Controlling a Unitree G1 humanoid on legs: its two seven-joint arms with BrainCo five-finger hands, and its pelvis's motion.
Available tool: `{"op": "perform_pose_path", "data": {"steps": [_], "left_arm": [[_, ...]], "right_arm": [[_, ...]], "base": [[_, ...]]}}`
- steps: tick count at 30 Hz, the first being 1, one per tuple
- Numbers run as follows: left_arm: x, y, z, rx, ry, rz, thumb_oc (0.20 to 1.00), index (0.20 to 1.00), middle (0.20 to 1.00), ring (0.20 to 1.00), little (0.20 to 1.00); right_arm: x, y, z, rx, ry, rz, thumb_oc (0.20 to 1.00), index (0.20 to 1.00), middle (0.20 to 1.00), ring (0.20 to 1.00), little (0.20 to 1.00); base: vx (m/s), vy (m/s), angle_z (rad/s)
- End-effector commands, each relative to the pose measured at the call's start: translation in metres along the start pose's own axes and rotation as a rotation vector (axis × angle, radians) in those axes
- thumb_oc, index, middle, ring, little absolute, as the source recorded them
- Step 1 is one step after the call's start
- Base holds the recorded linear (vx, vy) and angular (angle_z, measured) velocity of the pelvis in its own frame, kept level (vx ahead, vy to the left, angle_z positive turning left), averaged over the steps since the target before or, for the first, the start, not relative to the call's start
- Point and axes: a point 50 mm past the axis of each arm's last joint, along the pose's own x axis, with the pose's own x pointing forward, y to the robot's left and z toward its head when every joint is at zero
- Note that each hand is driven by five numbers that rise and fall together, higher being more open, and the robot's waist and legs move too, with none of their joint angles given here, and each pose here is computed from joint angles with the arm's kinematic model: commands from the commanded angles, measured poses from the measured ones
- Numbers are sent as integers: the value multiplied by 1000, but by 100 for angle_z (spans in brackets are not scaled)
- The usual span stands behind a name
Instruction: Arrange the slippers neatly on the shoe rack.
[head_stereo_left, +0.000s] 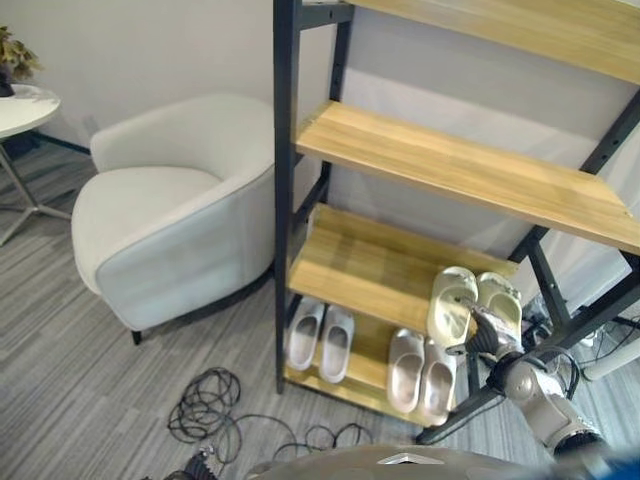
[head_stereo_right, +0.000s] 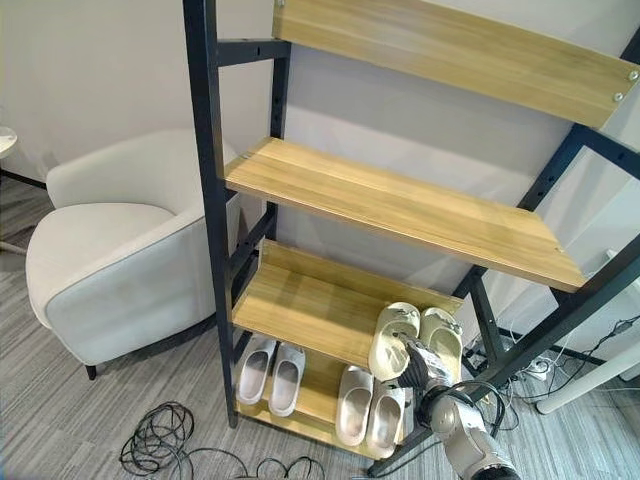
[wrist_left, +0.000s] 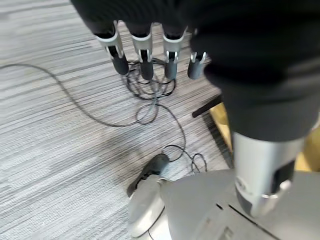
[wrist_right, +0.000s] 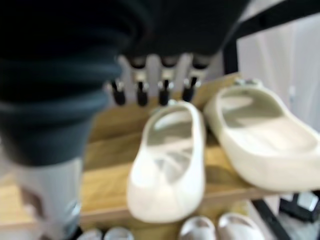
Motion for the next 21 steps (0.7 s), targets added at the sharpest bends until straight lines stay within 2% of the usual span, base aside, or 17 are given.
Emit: {"op": "perform_pose_path", "data": {"steps": [1,2,3,4,5,7,9,10,21], "left_arm": [[5,12,23,-64,-75,63,1000,1000,1000,1000,1000],[3,13,20,-92,-71,75,1000,1000,1000,1000,1000],[3,12,20,-89,-70,72,1000,1000,1000,1000,1000],[3,15,19,-96,-69,77,1000,1000,1000,1000,1000],[2,15,22,-114,-90,79,1000,1000,1000,1000,1000],[0,8,18,-112,-96,59,1000,1000,1000,1000,1000],[0,5,15,-122,-84,59,1000,1000,1000,1000,1000],[0,6,16,-128,-88,66,1000,1000,1000,1000,1000],[2,11,27,-166,-117,107,1000,1000,1000,1000,1000]], "right_arm": [[15,-31,15,-71,-82,-106,1000,1000,1000,1000,1000],[0,-68,22,-86,-152,-203,1000,1000,1000,1000,1000],[-2,-68,21,-86,-147,-200,1000,1000,1000,1000,1000],[-4,-58,13,-72,-124,-155,1000,1000,1000,1000,1000],[-26,-52,7,-71,-164,-133,1000,1000,1000,1000,1000],[-43,-21,-9,-85,-133,-35,1000,1000,1000,1000,1000],[-39,8,-13,-138,-101,67,1000,1000,1000,1000,1000],[-37,11,-12,-143,-99,70,1000,1000,1000,1000,1000],[-19,2,-15,-148,-56,11,1000,1000,1000,1000,1000]], "base": [[-4,11,8],[40,7,6],[-37,-5,12],[-11,3,12],[-69,12,4],[-3,24,8],[-33,12,-5],[-23,0,-22],[3,6,1]]}}
